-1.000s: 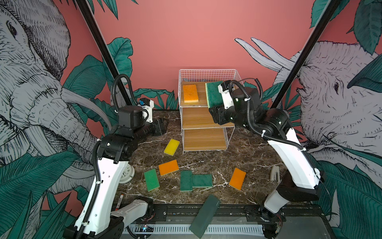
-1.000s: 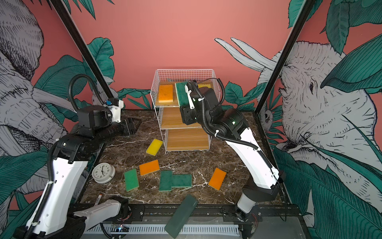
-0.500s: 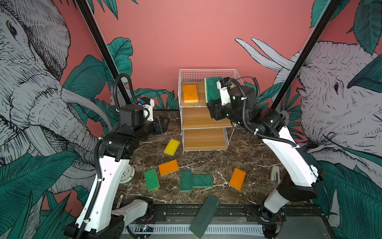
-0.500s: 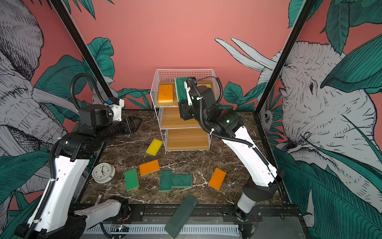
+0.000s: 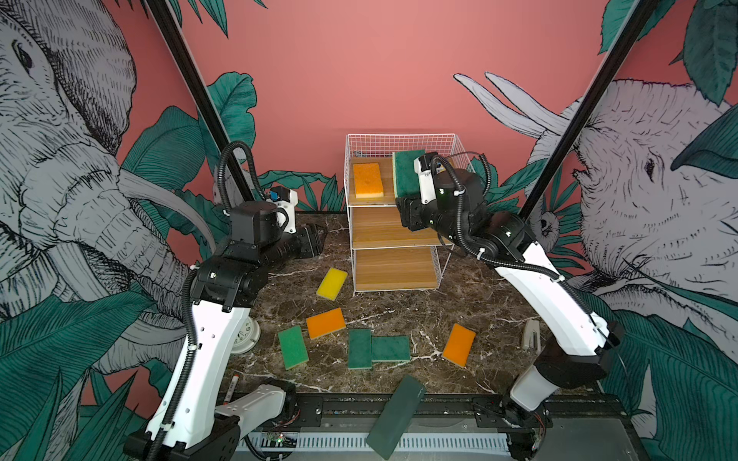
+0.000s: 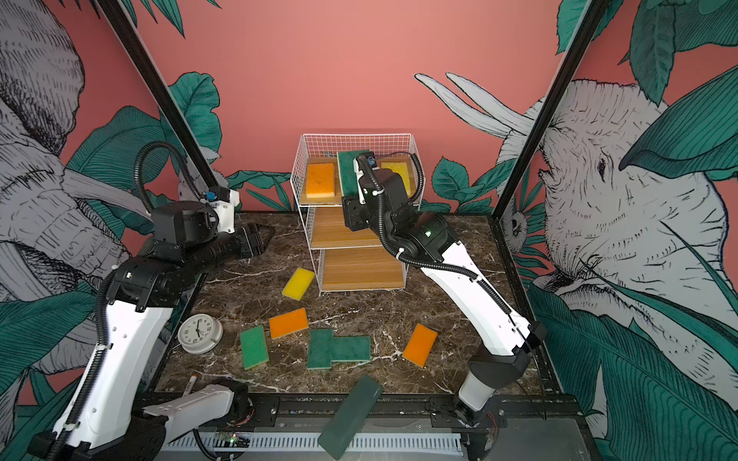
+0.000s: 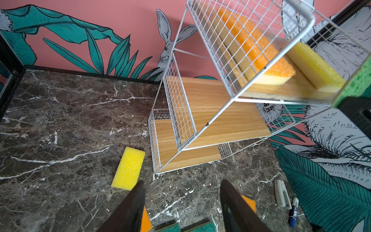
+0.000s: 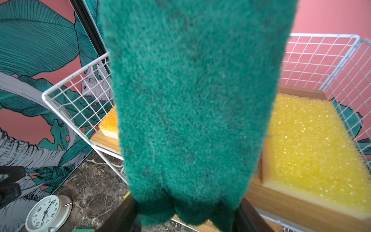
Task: Arrange cleaning sponges on a shelf
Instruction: Place the cleaning sponge at the shelf.
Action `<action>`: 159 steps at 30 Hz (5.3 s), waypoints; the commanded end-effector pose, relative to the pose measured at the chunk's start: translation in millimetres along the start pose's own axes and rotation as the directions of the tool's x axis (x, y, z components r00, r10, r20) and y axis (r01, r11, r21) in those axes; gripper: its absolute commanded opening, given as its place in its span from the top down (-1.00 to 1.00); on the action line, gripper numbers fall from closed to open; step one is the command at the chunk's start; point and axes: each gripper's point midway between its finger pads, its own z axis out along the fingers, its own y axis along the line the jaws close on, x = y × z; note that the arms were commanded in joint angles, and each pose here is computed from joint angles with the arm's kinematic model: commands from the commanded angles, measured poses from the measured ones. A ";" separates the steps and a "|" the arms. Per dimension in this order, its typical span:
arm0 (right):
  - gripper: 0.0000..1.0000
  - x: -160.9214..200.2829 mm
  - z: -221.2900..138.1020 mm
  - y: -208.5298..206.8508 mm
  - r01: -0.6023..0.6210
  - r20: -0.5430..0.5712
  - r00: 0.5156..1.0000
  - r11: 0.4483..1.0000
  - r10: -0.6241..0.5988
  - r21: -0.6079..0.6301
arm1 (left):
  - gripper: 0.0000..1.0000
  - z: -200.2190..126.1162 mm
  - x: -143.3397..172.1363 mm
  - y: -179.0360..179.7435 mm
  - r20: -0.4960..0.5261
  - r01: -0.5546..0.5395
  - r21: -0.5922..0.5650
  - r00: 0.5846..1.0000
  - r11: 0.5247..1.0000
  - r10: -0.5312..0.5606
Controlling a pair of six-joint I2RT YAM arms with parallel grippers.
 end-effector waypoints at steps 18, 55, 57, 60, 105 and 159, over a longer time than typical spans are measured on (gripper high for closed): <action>-0.31 -11.9 6.7 -13.2 -0.084 0.104 0.991 0.996 0.080 0.032 | -0.22 -2.8 -5.2 -0.5 0.041 0.040 0.010 0.998 0.999 -0.041; -0.33 2.6 27.8 -10.4 -0.103 0.051 0.994 0.993 0.100 0.049 | -0.22 -5.6 -3.1 0.0 0.050 0.043 0.014 0.998 0.999 -0.044; -0.35 4.3 29.6 -10.1 -0.099 0.042 0.994 0.994 0.097 0.052 | -0.22 -4.4 -2.7 -0.4 0.048 0.044 0.016 0.998 0.999 -0.045; -0.36 5.1 29.7 -10.9 -0.100 0.037 0.994 0.993 0.098 0.057 | -0.22 -3.8 -2.5 -1.0 0.047 0.047 0.021 0.998 0.999 -0.048; -0.20 14.5 61.0 -8.6 -0.312 0.036 0.950 0.944 0.310 0.104 | -0.22 -7.4 -2.6 -5.4 0.051 0.050 0.044 0.997 0.998 -0.052; -0.57 9.2 40.9 -4.7 -0.229 0.043 0.973 0.951 0.225 0.207 | -0.23 -13.7 1.6 -4.6 0.054 0.040 0.043 0.998 0.998 -0.042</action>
